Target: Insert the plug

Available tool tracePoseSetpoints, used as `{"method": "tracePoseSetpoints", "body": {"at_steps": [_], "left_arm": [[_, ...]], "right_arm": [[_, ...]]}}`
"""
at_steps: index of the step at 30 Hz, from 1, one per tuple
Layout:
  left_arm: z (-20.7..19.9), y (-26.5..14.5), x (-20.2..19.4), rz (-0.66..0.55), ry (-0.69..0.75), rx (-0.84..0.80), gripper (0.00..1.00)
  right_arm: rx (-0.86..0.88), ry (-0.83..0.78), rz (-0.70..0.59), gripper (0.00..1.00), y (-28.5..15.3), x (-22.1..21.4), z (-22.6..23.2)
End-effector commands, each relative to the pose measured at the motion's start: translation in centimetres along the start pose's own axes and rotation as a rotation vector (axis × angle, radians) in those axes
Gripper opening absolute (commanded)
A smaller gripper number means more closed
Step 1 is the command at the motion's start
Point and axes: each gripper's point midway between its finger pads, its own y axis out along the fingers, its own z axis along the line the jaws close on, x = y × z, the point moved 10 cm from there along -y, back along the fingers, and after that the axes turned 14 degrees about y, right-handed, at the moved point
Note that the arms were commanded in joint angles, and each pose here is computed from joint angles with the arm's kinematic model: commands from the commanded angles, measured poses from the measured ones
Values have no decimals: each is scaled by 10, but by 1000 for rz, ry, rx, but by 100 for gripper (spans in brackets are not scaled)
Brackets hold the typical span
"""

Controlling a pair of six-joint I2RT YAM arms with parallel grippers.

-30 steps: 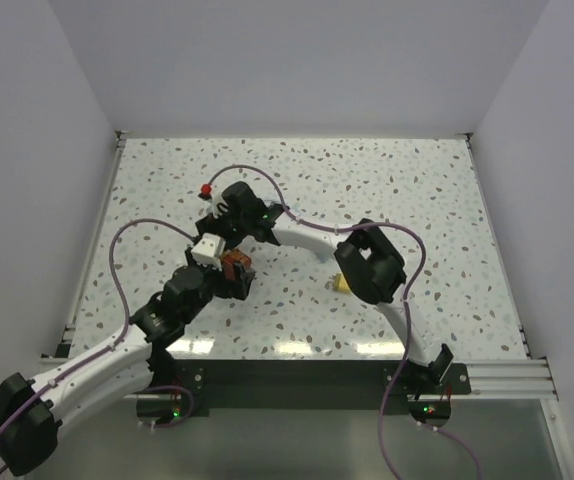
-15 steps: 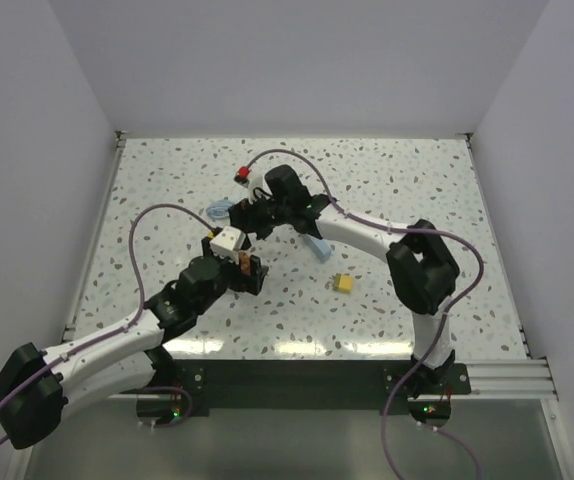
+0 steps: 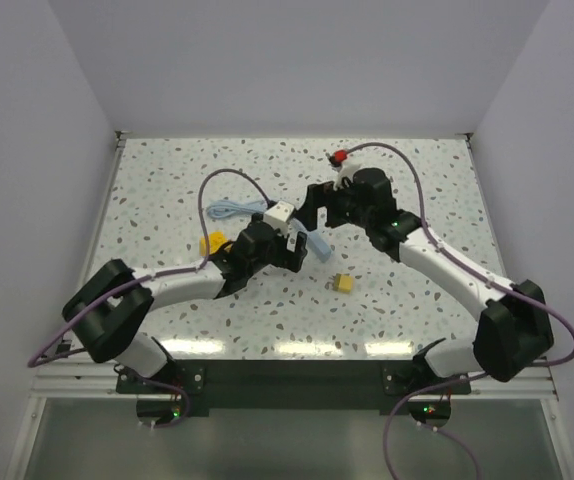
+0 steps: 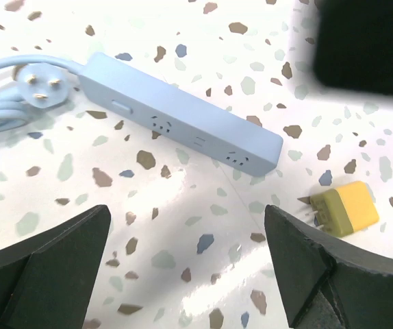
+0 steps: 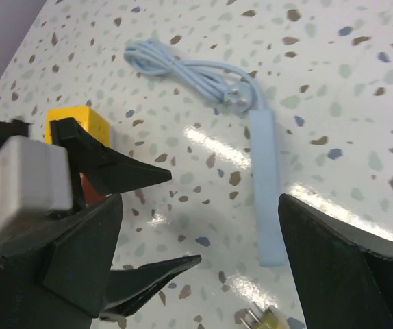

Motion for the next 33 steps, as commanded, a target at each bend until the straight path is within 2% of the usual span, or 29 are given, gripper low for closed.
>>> {"method": "tracePoseSetpoints", "body": {"at_steps": [1,6,9,15,23,33], "left_arm": [[-8,26,21,-53,-39,-32,100],[-19,60,17,-6,-75,-76,100],[-24,73,17,-30,-116,-84,100],[-27,90,19,-35,-160,-73,100],[-29,115,22,7,-153,-34,100],[-19,125,5,132,-80,94,100]], "right_arm": [[-135,8,-164,99,-35,21,-12],[-222,49,-241,99,-63,33,-38],[-257,69,-267,99,-72,38,-51],[-214,76,-272,99,-78,35,-50],[-201,65,-284,99,-85,32,-48],[-177,54,-277,99,-84,30,-48]]}}
